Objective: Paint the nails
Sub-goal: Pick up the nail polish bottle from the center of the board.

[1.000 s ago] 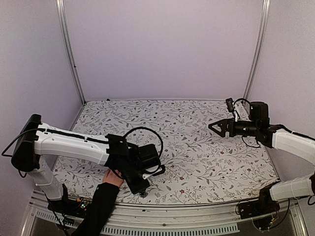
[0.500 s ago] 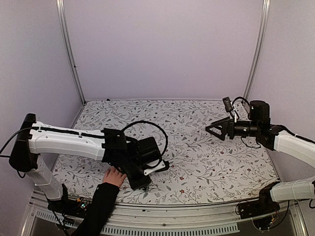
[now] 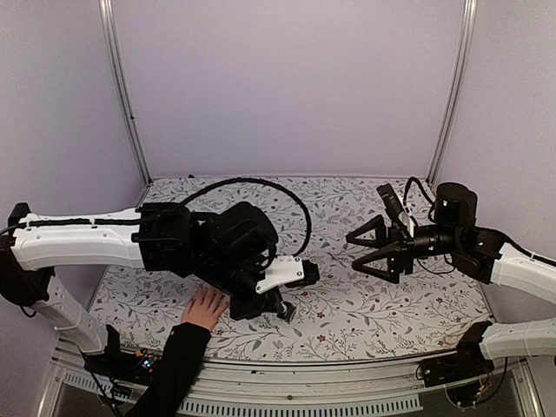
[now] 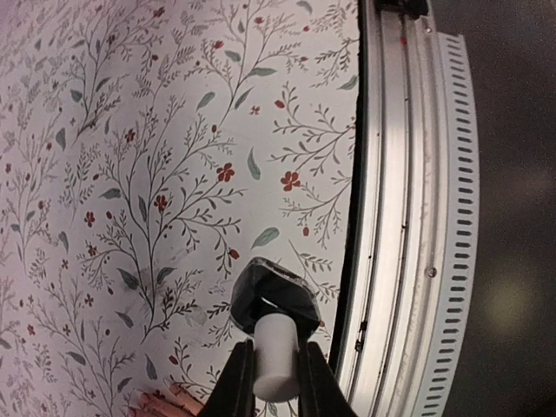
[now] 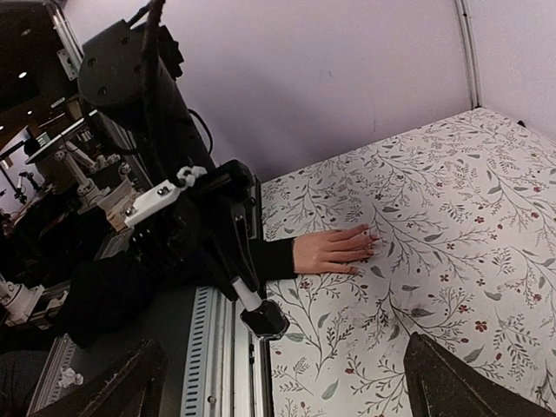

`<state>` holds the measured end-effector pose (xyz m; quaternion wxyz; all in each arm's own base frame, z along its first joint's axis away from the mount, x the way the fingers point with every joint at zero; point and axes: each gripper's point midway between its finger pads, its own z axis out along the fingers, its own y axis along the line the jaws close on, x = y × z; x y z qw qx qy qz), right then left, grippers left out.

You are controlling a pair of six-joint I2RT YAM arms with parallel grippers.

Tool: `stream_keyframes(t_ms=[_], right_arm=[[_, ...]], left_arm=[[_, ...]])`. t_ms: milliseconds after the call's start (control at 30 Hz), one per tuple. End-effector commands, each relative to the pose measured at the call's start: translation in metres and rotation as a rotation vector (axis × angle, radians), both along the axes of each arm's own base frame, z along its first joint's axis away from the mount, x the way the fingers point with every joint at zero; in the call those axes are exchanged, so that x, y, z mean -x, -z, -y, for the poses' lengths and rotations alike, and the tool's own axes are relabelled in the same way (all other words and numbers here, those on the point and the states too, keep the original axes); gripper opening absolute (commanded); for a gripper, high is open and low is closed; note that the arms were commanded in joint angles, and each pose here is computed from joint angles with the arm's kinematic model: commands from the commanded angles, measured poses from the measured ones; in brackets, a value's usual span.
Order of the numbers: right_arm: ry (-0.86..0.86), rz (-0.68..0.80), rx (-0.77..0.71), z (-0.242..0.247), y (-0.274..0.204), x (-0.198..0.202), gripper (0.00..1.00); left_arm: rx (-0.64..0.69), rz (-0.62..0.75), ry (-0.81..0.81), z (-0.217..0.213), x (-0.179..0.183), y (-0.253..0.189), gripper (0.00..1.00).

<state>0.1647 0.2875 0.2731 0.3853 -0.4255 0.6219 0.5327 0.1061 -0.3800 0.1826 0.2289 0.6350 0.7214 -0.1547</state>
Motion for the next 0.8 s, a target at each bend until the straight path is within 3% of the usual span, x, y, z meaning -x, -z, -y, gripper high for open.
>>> stream_keyframes(t_ms=[0, 133, 333, 767], right_arm=[[-0.135, 0.033, 0.004, -0.014, 0.009, 0.033, 0.99], [-0.234, 0.055, 0.032, -0.029, 0.018, 0.059, 0.99], [-0.386, 0.077, 0.040, -0.047, 0.017, 0.091, 0.94], [-0.630, 0.058, 0.109, -0.072, 0.021, 0.152, 0.66]], left_arm=[[0.220, 0.047, 0.264, 0.018, 0.039, -0.062, 0.00], [0.331, 0.111, 0.391, 0.021, 0.062, -0.094, 0.00], [0.367, 0.180, 0.508, 0.029, 0.089, -0.115, 0.00], [0.307, 0.283, 0.560, 0.033, 0.093, -0.106, 0.00]])
